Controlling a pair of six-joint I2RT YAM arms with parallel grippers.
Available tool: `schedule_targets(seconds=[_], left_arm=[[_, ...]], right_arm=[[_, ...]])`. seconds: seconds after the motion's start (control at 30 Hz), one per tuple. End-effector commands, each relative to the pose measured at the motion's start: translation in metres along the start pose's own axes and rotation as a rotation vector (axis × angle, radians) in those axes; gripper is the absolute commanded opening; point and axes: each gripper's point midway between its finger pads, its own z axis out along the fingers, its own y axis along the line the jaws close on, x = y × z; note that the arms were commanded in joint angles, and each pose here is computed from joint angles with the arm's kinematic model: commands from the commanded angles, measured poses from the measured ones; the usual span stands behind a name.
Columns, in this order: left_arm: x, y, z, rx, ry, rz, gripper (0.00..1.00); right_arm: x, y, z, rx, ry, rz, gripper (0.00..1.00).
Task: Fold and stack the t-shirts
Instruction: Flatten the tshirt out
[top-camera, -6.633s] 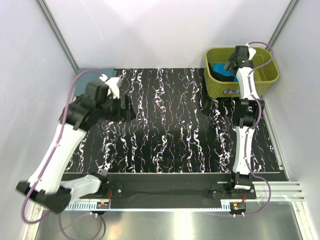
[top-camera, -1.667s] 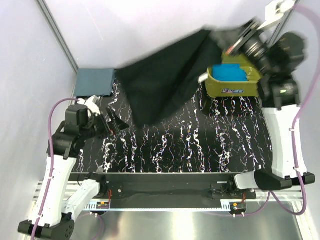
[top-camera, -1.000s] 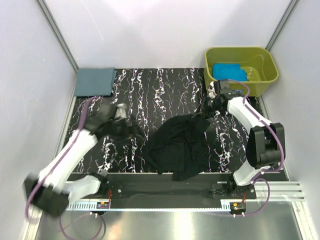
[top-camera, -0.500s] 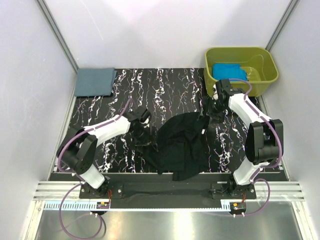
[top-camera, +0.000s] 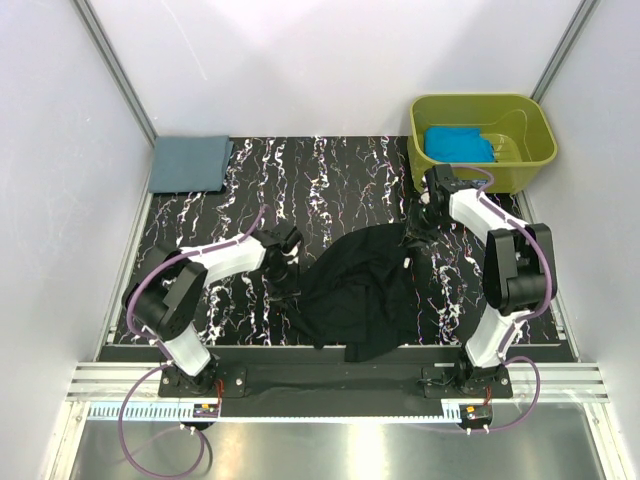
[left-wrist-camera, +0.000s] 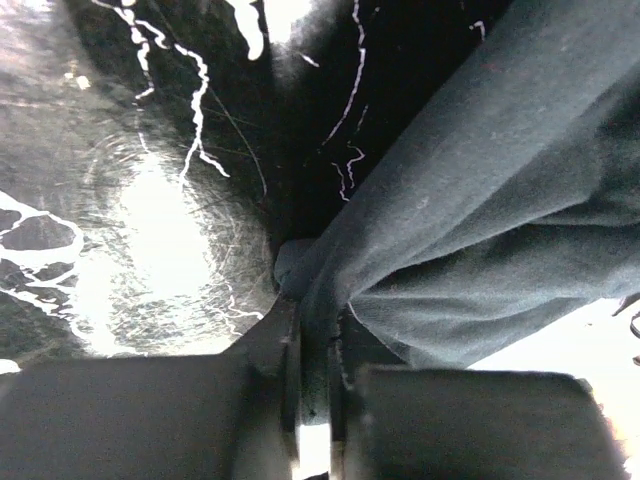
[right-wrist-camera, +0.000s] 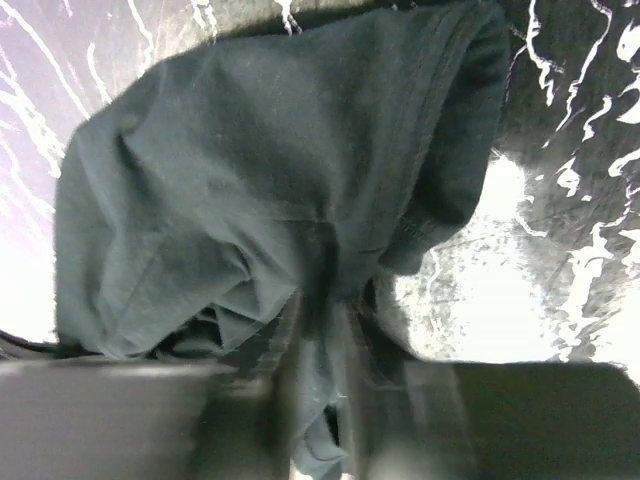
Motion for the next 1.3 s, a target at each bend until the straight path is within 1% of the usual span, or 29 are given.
schedule_targets(seconds=[0.0, 0.03, 0.07, 0.17, 0.2, 0.23, 0.27, 0.3, 0.33, 0.37, 0.4, 0.43, 0.47, 0.5, 0.53, 0.6, 0.7, 0.73, 0.77, 0.8, 0.87, 0.9, 0.97, 1.0, 1.03, 1.1, 1.17, 1.2, 1.27], left_arm=[[-0.021, 0.017, -0.007, -0.113, -0.113, 0.039, 0.00], [-0.019, 0.022, -0.016, -0.139, -0.125, 0.039, 0.00], [-0.023, 0.024, -0.025, -0.157, -0.152, 0.046, 0.00], [-0.034, 0.037, -0.062, -0.239, -0.265, 0.048, 0.00], [-0.038, 0.041, -0.073, -0.256, -0.298, 0.040, 0.00], [-0.038, 0.048, -0.092, -0.290, -0.343, 0.039, 0.00], [-0.045, 0.046, -0.108, -0.295, -0.388, 0.045, 0.00], [-0.049, 0.050, -0.122, -0.310, -0.420, 0.032, 0.00], [-0.047, 0.059, -0.139, -0.350, -0.452, 0.024, 0.00], [-0.053, 0.056, -0.157, -0.354, -0.496, 0.029, 0.00], [-0.056, 0.061, -0.173, -0.371, -0.544, 0.017, 0.00], [-0.052, 0.067, -0.183, -0.397, -0.550, 0.011, 0.00], [-0.055, 0.065, -0.200, -0.399, -0.591, 0.007, 0.00], [-0.056, 0.070, -0.216, -0.424, -0.636, -0.006, 0.00], [-0.055, 0.072, -0.233, -0.434, -0.665, -0.017, 0.00], [-0.052, 0.081, -0.259, -0.476, -0.731, -0.043, 0.00], [-0.044, 0.089, -0.296, -0.498, -0.820, -0.085, 0.01], [-0.039, 0.092, -0.303, -0.507, -0.830, -0.092, 0.01], [-0.037, 0.090, -0.314, -0.491, -0.866, -0.107, 0.01], [-0.031, 0.090, -0.322, -0.475, -0.896, -0.112, 0.02], [-0.023, 0.091, -0.332, -0.452, -0.929, -0.123, 0.02], [-0.016, 0.091, -0.338, -0.428, -0.958, -0.128, 0.03], [-0.008, 0.093, -0.344, -0.408, -0.986, -0.138, 0.04], [0.000, 0.095, -0.350, -0.396, -1.014, -0.143, 0.05], [0.004, 0.096, -0.353, -0.385, -1.030, -0.143, 0.09], [0.011, 0.096, -0.358, -0.363, -1.051, -0.131, 0.13], [0.013, 0.094, -0.359, -0.354, -1.052, -0.111, 0.24], [0.012, 0.093, -0.356, -0.348, -1.043, -0.097, 0.26], [0.009, 0.094, -0.349, -0.369, -1.017, -0.075, 0.27]], right_arm=[[-0.026, 0.010, -0.009, -0.012, -0.079, -0.008, 0.17], [-0.031, 0.010, -0.016, 0.001, -0.103, -0.015, 0.01], [-0.034, 0.008, -0.021, 0.016, -0.118, -0.025, 0.00], [-0.047, 0.001, -0.048, 0.096, -0.196, -0.040, 0.00], [-0.054, -0.007, -0.059, 0.158, -0.241, -0.042, 0.00], [-0.059, -0.007, -0.079, 0.174, -0.291, -0.050, 0.00], [-0.072, -0.011, -0.098, 0.230, -0.367, -0.056, 0.00], [-0.079, -0.011, -0.114, 0.245, -0.419, -0.058, 0.00], [-0.089, -0.003, -0.144, 0.240, -0.505, -0.063, 0.00], [-0.096, -0.004, -0.162, 0.266, -0.560, -0.066, 0.00], [-0.101, -0.001, -0.177, 0.264, -0.601, -0.066, 0.00], [-0.104, 0.004, -0.199, 0.251, -0.655, -0.069, 0.00], [-0.112, 0.013, -0.223, 0.233, -0.721, -0.077, 0.00], [-0.114, 0.019, -0.237, 0.219, -0.755, -0.081, 0.00], [-0.115, 0.028, -0.264, 0.189, -0.819, -0.084, 0.00], [-0.113, 0.037, -0.290, 0.153, -0.876, -0.096, 0.00], [-0.097, 0.049, -0.348, 0.090, -1.017, -0.114, 0.00], [-0.092, 0.050, -0.360, 0.077, -1.049, -0.120, 0.00], [-0.087, 0.053, -0.372, 0.058, -1.083, -0.133, 0.00], [-0.074, 0.056, -0.397, 0.022, -1.155, -0.134, 0.00], [-0.059, 0.059, -0.418, -0.030, -1.216, -0.138, 0.00], [-0.042, 0.064, -0.448, -0.087, -1.310, -0.145, 0.00], [-0.029, 0.061, -0.466, -0.121, -1.375, -0.123, 0.00], [-0.018, 0.060, -0.482, -0.140, -1.422, -0.110, 0.00], [-0.013, 0.059, -0.495, -0.149, -1.455, -0.092, 0.00], [-0.008, 0.060, -0.509, -0.168, -1.488, -0.078, 0.00], [-0.006, 0.069, -0.526, -0.223, -1.515, -0.066, 0.00], [-0.012, 0.074, -0.527, -0.238, -1.512, -0.064, 0.00], [-0.015, 0.086, -0.535, -0.302, -1.509, -0.061, 0.00]])
